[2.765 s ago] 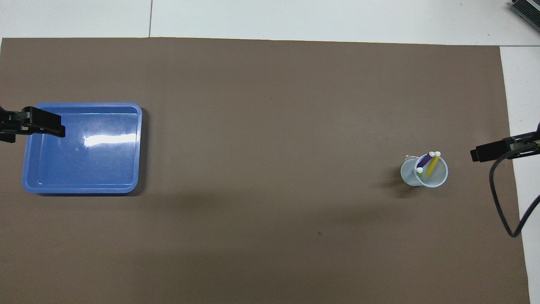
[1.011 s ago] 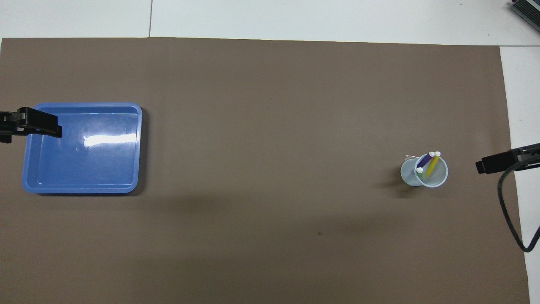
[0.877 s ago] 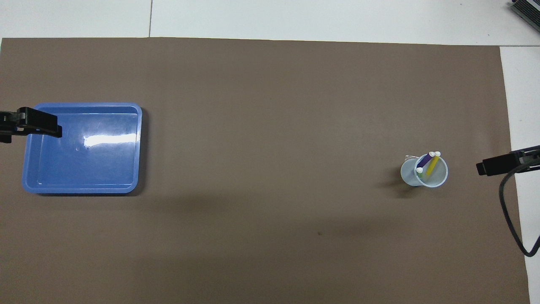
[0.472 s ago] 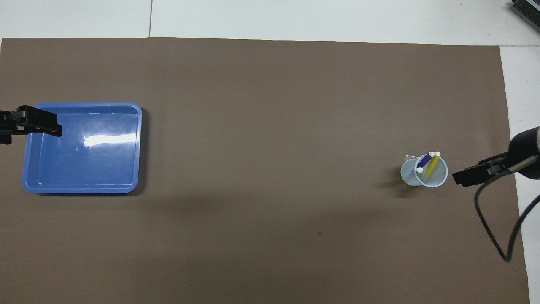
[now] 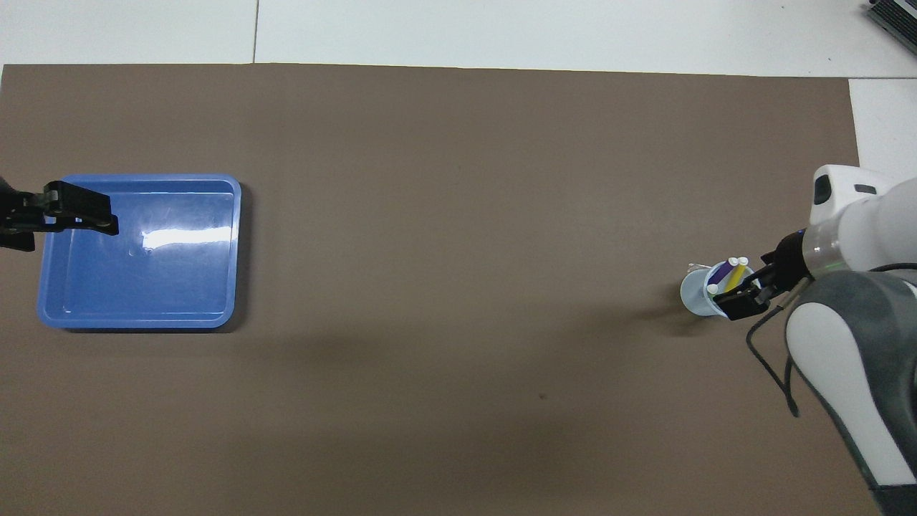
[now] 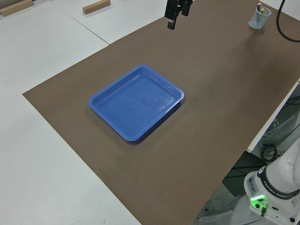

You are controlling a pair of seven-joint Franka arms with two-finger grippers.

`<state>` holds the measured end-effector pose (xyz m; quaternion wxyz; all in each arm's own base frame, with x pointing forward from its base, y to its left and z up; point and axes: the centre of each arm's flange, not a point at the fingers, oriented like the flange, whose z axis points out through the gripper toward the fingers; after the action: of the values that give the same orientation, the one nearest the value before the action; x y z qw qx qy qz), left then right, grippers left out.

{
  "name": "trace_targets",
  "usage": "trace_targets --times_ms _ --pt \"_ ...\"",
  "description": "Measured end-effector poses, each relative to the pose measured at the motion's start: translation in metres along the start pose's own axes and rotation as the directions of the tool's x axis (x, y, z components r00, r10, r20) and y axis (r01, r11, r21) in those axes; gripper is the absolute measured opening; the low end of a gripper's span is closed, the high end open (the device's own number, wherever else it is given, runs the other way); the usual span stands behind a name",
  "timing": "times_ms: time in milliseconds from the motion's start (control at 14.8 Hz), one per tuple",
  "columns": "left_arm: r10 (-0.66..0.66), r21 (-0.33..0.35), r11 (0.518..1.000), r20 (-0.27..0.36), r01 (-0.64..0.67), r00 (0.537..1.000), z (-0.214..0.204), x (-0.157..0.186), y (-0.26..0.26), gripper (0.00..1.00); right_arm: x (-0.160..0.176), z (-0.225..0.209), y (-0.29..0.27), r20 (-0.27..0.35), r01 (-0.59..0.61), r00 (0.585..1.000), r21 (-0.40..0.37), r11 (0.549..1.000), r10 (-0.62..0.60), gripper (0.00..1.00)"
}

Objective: Right arm passes pens to left for tray arrangement
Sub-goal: 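Grasp the green pen in the cup with the right gripper while the left gripper advances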

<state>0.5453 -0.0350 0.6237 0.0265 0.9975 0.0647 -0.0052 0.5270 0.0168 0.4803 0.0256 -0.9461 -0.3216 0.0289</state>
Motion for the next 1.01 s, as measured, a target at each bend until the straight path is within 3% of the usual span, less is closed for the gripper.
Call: trace_targets --times_ms 135,202,270,472,607,809,877,1011 --pt "-0.013 -0.058 0.998 0.028 0.014 1.0 0.007 -0.007 0.005 1.0 0.016 0.02 -0.01 0.013 0.064 0.998 0.005 0.998 -0.064 1.0" --pt "-0.018 -0.084 0.996 0.042 0.021 0.999 0.012 -0.011 0.007 1.0 0.024 0.029 -0.014 0.023 0.1 0.995 0.006 0.995 -0.101 0.91" --pt "-0.03 -0.101 0.994 0.052 0.035 0.998 0.018 -0.015 0.008 1.0 0.028 0.038 -0.015 0.035 0.14 0.99 -0.001 0.99 -0.139 0.91" --pt "-0.114 -0.127 0.985 0.053 0.12 0.992 0.039 -0.028 0.021 1.0 0.023 0.056 -0.004 0.075 0.246 0.967 -0.006 0.969 -0.245 0.8" --pt "-0.174 -0.181 0.966 0.081 0.186 0.981 0.054 -0.043 0.038 1.0 0.013 0.061 0.006 0.085 0.266 0.96 0.005 0.964 -0.266 0.7" --pt "-0.291 -0.263 0.909 0.154 0.323 0.944 0.065 -0.059 0.046 1.0 0.009 0.07 0.009 0.08 0.272 0.959 0.001 0.962 -0.271 0.6" --pt "-0.347 -0.284 0.877 0.185 0.388 0.92 0.065 -0.062 0.048 1.0 0.009 0.073 0.009 0.077 0.274 0.959 -0.003 0.962 -0.273 0.6" --pt "-0.459 -0.313 0.798 0.239 0.516 0.856 0.064 -0.065 0.053 1.0 0.009 0.077 0.008 0.075 0.275 0.959 -0.005 0.961 -0.274 0.5"
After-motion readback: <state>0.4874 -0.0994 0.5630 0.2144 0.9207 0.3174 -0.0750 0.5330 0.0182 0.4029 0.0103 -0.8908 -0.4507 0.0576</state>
